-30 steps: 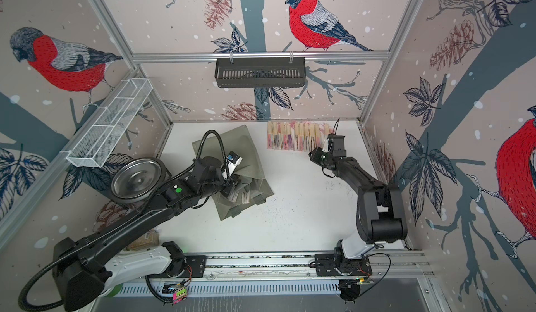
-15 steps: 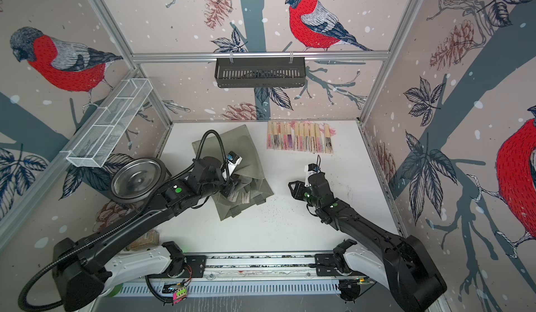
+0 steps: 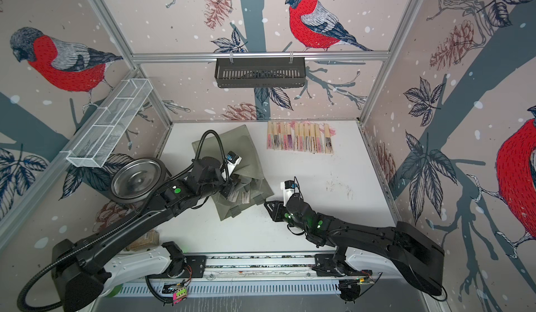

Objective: Take out the folding fans from the tote bags
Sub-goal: Pick up the folding fan from the canvas bag.

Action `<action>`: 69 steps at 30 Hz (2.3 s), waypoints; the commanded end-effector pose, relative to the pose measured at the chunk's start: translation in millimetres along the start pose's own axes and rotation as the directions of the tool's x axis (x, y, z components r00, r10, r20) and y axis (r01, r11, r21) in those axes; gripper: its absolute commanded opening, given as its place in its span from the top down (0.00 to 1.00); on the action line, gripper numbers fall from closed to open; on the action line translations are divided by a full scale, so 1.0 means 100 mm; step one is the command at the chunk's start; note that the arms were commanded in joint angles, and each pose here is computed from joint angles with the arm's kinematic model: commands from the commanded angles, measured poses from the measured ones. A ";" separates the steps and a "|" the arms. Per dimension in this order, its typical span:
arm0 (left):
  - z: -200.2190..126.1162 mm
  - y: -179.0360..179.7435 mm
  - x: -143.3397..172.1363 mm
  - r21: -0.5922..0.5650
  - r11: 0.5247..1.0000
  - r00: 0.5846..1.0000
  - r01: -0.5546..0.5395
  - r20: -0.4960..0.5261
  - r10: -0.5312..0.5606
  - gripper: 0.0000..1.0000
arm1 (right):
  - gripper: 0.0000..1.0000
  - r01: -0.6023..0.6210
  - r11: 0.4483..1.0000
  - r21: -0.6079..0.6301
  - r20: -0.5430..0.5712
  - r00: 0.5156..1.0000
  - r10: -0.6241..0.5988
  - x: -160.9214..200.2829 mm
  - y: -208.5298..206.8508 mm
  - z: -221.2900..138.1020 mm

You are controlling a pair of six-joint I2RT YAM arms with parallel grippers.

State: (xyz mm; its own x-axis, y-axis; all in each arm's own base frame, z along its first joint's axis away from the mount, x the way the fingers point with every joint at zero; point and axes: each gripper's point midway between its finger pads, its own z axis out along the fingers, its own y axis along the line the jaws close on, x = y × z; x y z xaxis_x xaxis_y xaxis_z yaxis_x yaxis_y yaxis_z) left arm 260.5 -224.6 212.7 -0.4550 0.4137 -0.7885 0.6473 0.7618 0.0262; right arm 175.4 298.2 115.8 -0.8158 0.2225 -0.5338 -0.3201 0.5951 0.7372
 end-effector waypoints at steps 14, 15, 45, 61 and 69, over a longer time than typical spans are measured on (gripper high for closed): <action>-0.02 -0.01 -0.10 0.004 1.000 0.999 0.003 0.036 -0.003 1.00 | 0.69 -0.025 0.999 -0.027 0.032 0.999 0.026 0.06 0.21 0.64; -0.03 0.00 -0.10 0.001 1.000 0.999 0.003 0.039 -0.003 1.00 | 0.68 -0.031 0.999 -0.011 0.034 0.999 0.032 0.05 0.18 0.69; -0.01 -0.03 -0.09 0.011 1.000 0.999 0.001 0.033 -0.001 1.00 | 0.68 0.604 0.779 0.165 0.115 0.773 -0.624 0.18 0.17 0.91; -0.02 -0.05 -0.09 0.018 1.000 0.999 -0.003 0.033 0.003 1.00 | 0.59 0.417 0.885 0.207 0.099 0.891 -0.443 -0.14 -0.05 1.27; -0.01 -0.06 -0.08 0.019 1.000 1.000 -0.005 0.029 0.005 1.00 | 0.56 0.316 0.912 0.263 0.099 0.931 -0.351 -0.24 -0.35 1.34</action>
State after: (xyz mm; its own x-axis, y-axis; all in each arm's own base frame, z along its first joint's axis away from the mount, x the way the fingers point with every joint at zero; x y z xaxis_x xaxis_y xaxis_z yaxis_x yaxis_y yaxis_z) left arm 257.8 -228.5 212.9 -0.4490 0.4180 -0.7897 0.6590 0.7518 0.0232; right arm 267.6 378.5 54.8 -0.5670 0.0503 -0.8222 -0.4652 0.8041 0.3700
